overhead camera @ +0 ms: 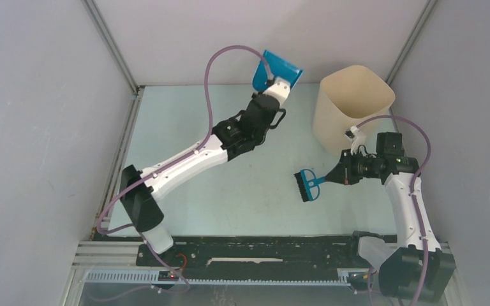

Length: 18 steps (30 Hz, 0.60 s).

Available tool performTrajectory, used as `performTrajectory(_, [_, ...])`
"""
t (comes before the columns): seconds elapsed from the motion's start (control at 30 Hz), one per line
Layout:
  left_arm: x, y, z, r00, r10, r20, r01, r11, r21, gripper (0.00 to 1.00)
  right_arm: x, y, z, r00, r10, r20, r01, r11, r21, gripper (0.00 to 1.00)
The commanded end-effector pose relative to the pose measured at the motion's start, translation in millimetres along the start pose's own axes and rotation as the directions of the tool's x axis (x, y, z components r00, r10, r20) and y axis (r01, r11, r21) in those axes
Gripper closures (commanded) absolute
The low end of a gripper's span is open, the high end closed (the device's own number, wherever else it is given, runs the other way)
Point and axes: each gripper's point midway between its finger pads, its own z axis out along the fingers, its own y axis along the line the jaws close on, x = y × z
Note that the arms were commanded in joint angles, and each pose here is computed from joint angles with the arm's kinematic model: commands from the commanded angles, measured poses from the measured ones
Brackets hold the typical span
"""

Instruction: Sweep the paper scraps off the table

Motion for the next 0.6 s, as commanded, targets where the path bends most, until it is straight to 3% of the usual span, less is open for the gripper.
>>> performTrajectory(0.0, [53.7, -11.9, -30.3, 0.982, -0.127, -0.139, 0.141, 0.985, 0.097, 1.0, -10.7, 8.2, -7.3, 0.998, -0.054, 0.04, 0.054, 0.998, -0.015, 1.0])
performTrajectory(0.27, [166.8, -25.5, -79.1, 0.885, -0.156, -0.439, 0.236, 0.962, 0.134, 1.0, -10.5, 8.0, -6.1, 0.998, -0.051, 0.037, 0.052, 0.998, -0.022, 1.0])
performTrajectory(0.57, [262.8, -14.3, -152.3, 0.743, -0.272, -0.612, 0.388, 0.92, 0.062, 1.0, -10.3, 5.4, -3.7, 0.999, -0.033, 0.023, 0.034, 0.999, -0.025, 1.0])
